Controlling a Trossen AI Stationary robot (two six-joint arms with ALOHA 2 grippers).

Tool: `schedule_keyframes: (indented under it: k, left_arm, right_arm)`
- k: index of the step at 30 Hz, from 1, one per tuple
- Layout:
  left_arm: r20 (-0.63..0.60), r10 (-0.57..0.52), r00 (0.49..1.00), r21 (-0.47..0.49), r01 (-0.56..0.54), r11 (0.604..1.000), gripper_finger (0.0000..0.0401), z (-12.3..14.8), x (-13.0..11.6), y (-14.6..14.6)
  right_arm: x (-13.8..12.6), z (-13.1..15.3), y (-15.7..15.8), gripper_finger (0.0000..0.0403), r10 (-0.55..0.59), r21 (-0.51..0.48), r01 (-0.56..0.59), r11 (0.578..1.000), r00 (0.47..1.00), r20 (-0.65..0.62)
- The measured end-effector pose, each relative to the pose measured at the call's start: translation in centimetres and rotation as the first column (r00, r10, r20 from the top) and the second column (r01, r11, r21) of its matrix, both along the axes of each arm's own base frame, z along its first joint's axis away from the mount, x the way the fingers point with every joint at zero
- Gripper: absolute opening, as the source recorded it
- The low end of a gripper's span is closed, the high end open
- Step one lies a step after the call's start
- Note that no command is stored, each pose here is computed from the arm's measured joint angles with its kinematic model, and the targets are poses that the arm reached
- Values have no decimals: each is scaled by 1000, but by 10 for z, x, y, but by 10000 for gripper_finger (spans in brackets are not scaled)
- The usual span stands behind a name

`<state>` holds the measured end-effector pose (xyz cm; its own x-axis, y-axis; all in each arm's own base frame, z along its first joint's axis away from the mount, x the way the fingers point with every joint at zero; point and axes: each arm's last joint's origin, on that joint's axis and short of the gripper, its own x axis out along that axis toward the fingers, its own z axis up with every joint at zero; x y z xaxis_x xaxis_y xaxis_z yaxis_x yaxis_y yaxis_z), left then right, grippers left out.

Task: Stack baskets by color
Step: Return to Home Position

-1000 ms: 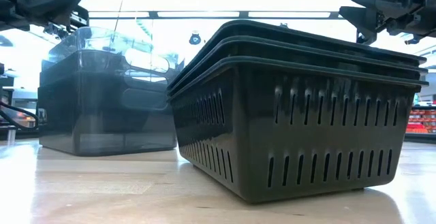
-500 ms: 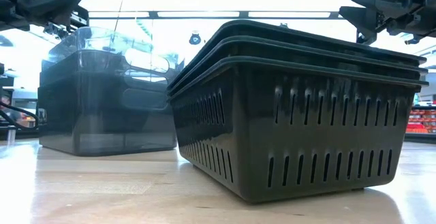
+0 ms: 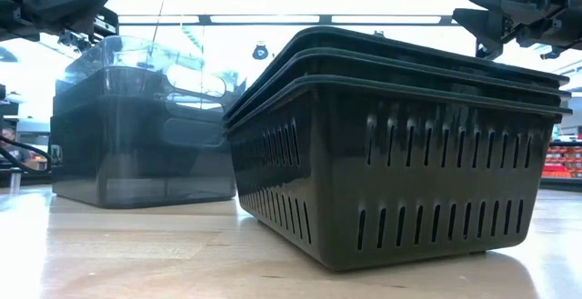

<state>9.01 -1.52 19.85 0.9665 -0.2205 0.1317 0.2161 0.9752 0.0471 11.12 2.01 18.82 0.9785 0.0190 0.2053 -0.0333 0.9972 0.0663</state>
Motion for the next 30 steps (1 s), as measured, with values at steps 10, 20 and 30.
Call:
schedule_keyframes:
  k: [10, 20, 30]
  left_arm:
    - [0, 0, 1000, 0, 0, 1000, 27, 0, 0, 0]
    - [0, 0, 1000, 0, 0, 1000, 35, 0, 0, 0]
    - [0, 0, 1000, 0, 0, 1000, 26, 0, 0, 0]
  right_arm:
    - [0, 0, 0, 164, 0, 0, 0, 1000, 1000, 0]
    - [0, 0, 0, 164, 0, 0, 0, 1000, 1000, 0]
    - [0, 0, 0, 164, 0, 0, 0, 1000, 1000, 0]
